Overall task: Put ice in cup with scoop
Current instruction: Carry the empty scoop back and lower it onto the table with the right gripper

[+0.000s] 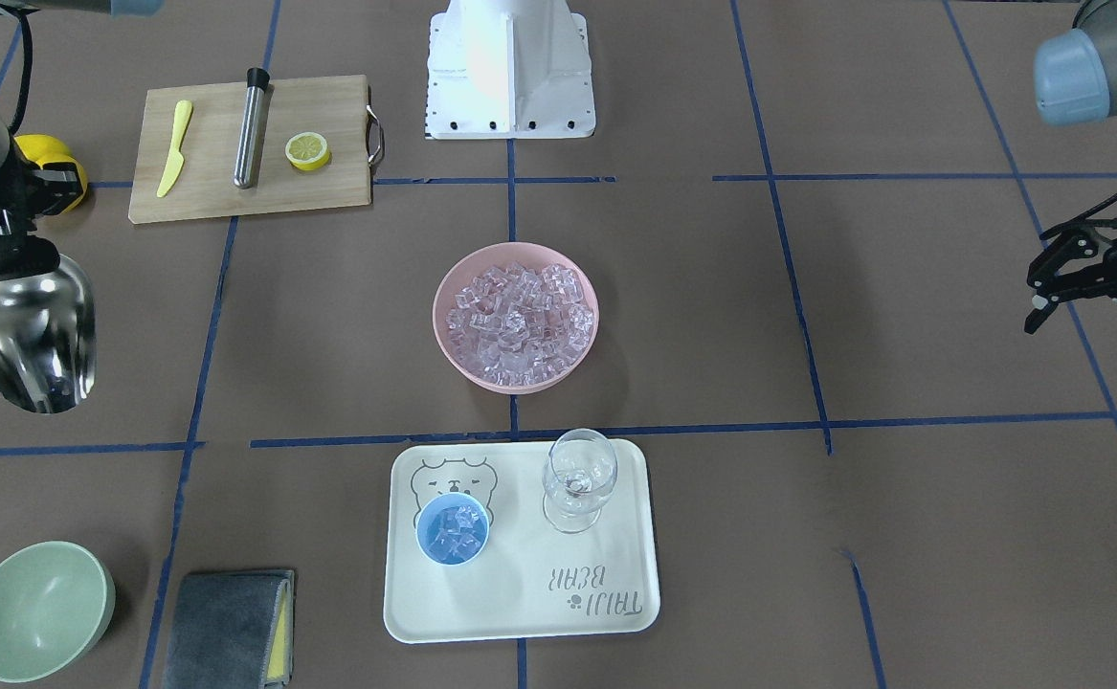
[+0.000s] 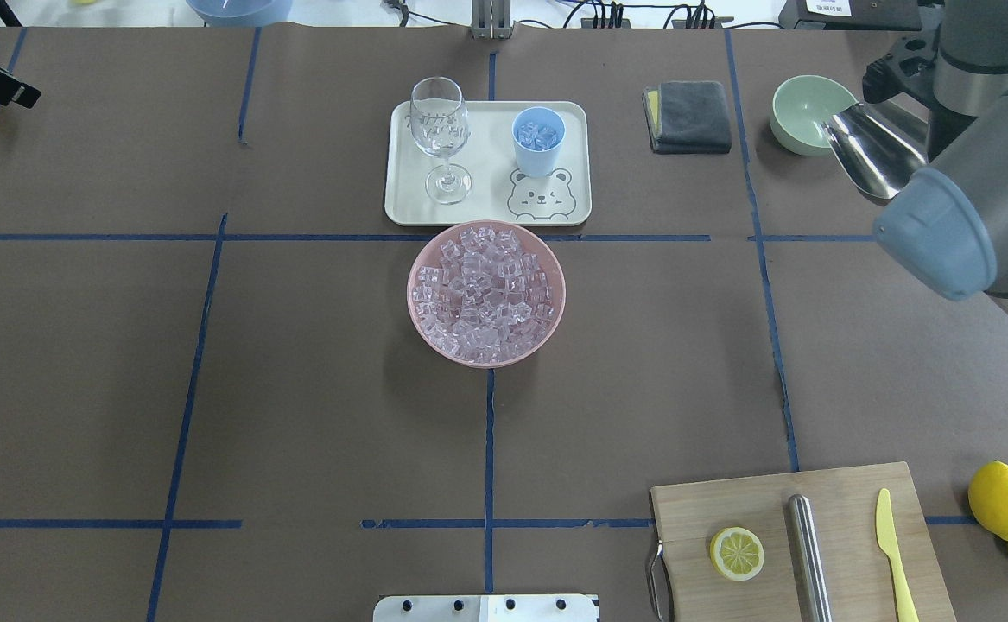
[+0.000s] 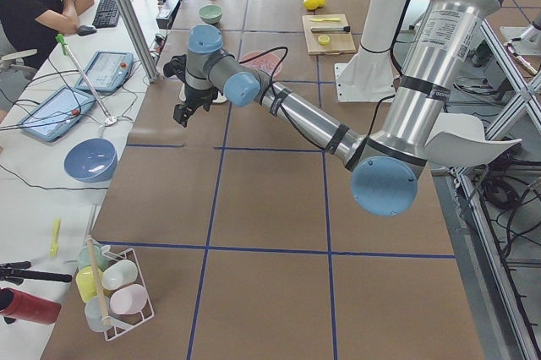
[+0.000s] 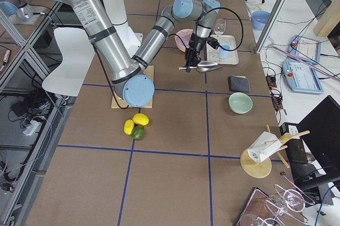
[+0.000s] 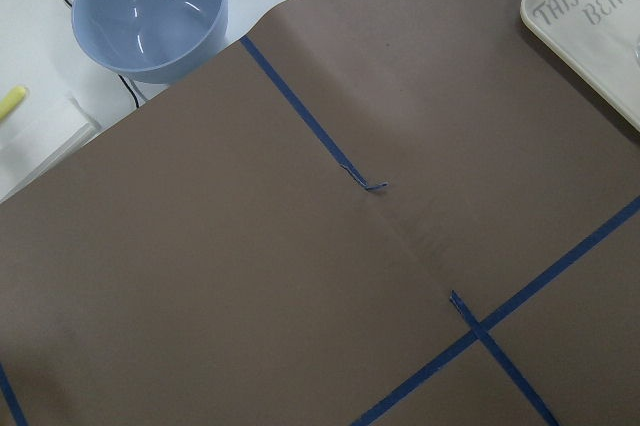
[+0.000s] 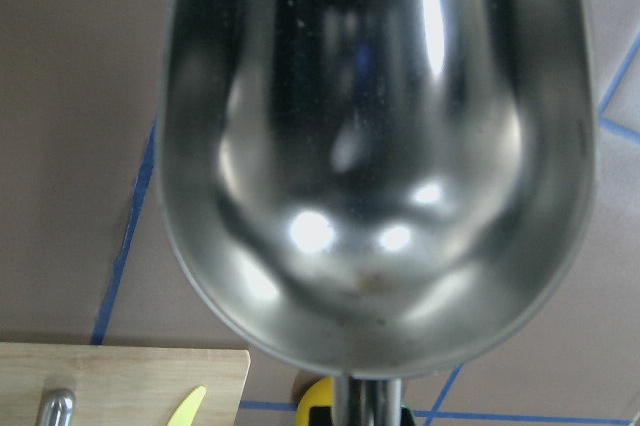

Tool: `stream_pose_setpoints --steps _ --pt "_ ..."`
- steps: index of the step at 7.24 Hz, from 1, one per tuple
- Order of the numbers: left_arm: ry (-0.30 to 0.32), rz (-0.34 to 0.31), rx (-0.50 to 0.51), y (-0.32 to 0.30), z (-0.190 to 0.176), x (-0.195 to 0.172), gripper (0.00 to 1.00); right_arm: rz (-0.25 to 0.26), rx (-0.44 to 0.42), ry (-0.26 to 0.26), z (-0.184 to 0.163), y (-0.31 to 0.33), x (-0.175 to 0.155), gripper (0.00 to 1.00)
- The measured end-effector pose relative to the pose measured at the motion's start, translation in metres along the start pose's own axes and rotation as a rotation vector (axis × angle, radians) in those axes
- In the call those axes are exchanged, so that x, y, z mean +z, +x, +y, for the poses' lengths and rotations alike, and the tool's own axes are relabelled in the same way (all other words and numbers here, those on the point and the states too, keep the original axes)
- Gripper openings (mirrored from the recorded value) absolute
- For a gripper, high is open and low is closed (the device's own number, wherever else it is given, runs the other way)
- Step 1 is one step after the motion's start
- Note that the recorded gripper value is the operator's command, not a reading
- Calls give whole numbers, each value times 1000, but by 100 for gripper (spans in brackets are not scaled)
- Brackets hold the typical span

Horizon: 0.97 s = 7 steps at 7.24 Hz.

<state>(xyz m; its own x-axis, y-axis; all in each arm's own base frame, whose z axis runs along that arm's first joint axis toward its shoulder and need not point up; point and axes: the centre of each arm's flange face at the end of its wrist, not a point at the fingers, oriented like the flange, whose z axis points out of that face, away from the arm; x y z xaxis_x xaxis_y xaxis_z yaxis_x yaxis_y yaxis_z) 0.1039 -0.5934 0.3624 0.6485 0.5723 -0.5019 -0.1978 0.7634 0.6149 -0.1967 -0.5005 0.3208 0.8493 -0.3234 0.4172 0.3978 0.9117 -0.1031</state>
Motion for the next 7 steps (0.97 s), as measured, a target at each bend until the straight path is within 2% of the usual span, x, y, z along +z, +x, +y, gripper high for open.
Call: stream_pose_setpoints --steps 3,5,6,7 --pt "-52 -11 -44 -7 5 3 100 -140 94 65 38 33 82 0" --pt "-65 -14 -54 -11 9 7 100 -229 208 160 61 53 142 0" --pt "-71 -15 -58 -14 12 9 100 -262 246 189 63 49 164 0" --pt "-77 -15 -61 -16 13 12 100 -283 258 187 61 40 184 0"
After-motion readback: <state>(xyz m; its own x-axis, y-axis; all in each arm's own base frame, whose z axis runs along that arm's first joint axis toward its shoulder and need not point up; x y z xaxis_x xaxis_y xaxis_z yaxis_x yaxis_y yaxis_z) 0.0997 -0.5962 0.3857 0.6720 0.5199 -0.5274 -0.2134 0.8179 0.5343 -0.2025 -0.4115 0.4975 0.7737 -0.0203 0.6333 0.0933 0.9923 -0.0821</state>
